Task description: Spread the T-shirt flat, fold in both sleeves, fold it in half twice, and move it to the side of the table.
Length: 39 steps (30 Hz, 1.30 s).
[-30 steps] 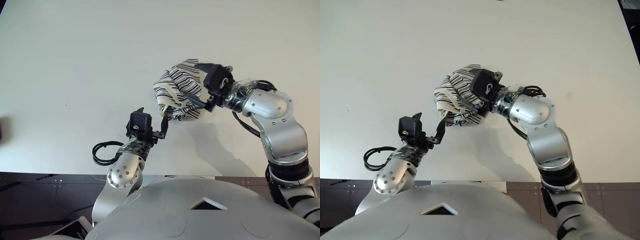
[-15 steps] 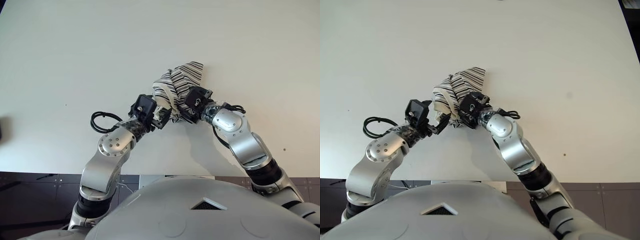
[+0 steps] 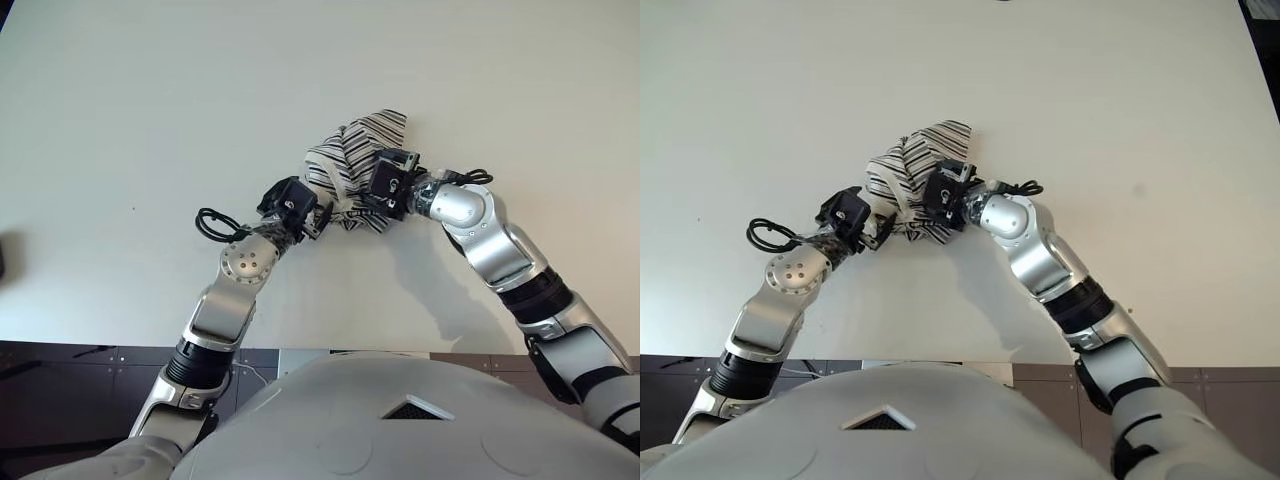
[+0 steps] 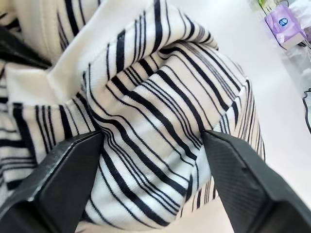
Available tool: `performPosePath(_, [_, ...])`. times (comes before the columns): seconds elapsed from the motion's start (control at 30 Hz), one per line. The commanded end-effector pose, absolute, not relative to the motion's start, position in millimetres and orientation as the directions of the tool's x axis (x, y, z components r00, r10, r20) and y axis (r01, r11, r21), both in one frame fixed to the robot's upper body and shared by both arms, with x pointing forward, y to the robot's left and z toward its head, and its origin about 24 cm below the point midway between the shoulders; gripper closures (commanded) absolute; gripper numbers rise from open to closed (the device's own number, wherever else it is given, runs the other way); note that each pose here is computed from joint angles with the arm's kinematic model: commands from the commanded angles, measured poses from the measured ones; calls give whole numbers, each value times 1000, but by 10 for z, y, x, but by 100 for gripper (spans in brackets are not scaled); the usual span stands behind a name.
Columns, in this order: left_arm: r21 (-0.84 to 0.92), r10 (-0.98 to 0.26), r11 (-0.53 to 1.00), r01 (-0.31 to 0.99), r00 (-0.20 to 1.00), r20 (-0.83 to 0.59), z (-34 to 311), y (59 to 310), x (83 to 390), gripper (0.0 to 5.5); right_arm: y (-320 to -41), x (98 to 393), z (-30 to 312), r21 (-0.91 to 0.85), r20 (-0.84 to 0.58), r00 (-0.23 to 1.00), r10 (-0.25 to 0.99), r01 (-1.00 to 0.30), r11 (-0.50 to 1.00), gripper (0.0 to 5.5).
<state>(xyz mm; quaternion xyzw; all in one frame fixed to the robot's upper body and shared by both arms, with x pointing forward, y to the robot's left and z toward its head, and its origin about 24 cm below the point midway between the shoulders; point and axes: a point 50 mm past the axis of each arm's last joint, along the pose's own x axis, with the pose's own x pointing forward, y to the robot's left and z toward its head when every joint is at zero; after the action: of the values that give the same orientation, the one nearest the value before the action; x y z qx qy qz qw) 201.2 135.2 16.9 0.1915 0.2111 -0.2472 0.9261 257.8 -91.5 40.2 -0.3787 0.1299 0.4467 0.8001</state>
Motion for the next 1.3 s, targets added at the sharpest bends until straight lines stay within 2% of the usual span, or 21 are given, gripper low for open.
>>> performPosePath(0.03, [294, -260, 800, 523, 743, -616, -157, 1543, 1878, 160, -1502, 2745, 420, -469, -633, 601, 489, -800, 375, 179])
performPosePath(0.27, [212, -343, 847, 487, 807, -481, -2, 1399, 2002, 160, -1740, 2828, 350, -497, -692, 570, 443, -822, 279, 179])
performPosePath(0.33, [217, -345, 839, 498, 797, -495, -43, 1403, 2007, 160, -1873, 2844, 311, -527, -704, 587, 398, -809, 261, 179])
performPosePath(0.43, [349, -273, 788, 507, 796, -540, -141, 1538, 1998, 160, -2257, 2921, 364, -604, -714, 643, 279, -766, 220, 179])
performPosePath(0.5, [496, -232, 728, 473, 851, -471, -4, 1621, 2100, 160, -2449, 2895, 474, -620, -718, 648, 256, -761, 191, 179])
performPosePath(0.6, [600, -230, 698, 390, 916, -329, 306, 1683, 2289, 160, -2492, 2933, 694, -674, -657, 705, 266, -708, 213, 179])
performPosePath(0.67, [650, -261, 672, 355, 935, -240, 510, 1672, 2389, 160, -2427, 3013, 874, -728, -579, 768, 274, -638, 251, 179])
performPosePath(0.73, [708, -316, 629, 322, 938, -145, 732, 1594, 2462, 160, -2218, 3084, 1119, -747, -471, 813, 344, -574, 336, 179])
performPosePath(0.83, [757, -349, 590, 279, 934, -72, 925, 1570, 2559, 160, -1966, 3057, 1339, -724, -371, 817, 441, -552, 414, 179])
performPosePath(0.87, [741, -365, 608, 285, 929, -59, 965, 1549, 2571, 160, -1805, 3042, 1349, -673, -340, 798, 498, -576, 464, 179])
performPosePath(0.93, [702, -396, 638, 316, 917, -52, 991, 1500, 2569, 160, -1520, 2951, 1264, -575, -336, 731, 594, -658, 486, 179])
performPosePath(1.0, [637, -422, 675, 372, 903, -80, 946, 1464, 2509, 160, -1217, 2793, 956, -474, -396, 641, 657, -756, 451, 179])
performPosePath(1.1, [495, -484, 699, 516, 851, -203, 686, 1409, 2333, 160, -858, 2587, 438, -379, -485, 583, 652, -812, 443, 179])
performPosePath(1.2, [412, -497, 664, 624, 780, -380, 275, 1403, 2132, 160, -805, 2565, 231, -386, -535, 595, 600, -804, 453, 179])
performPosePath(1.3, [403, -452, 633, 661, 738, -500, 6, 1445, 2032, 160, -980, 2593, 154, -423, -579, 602, 551, -799, 428, 179])
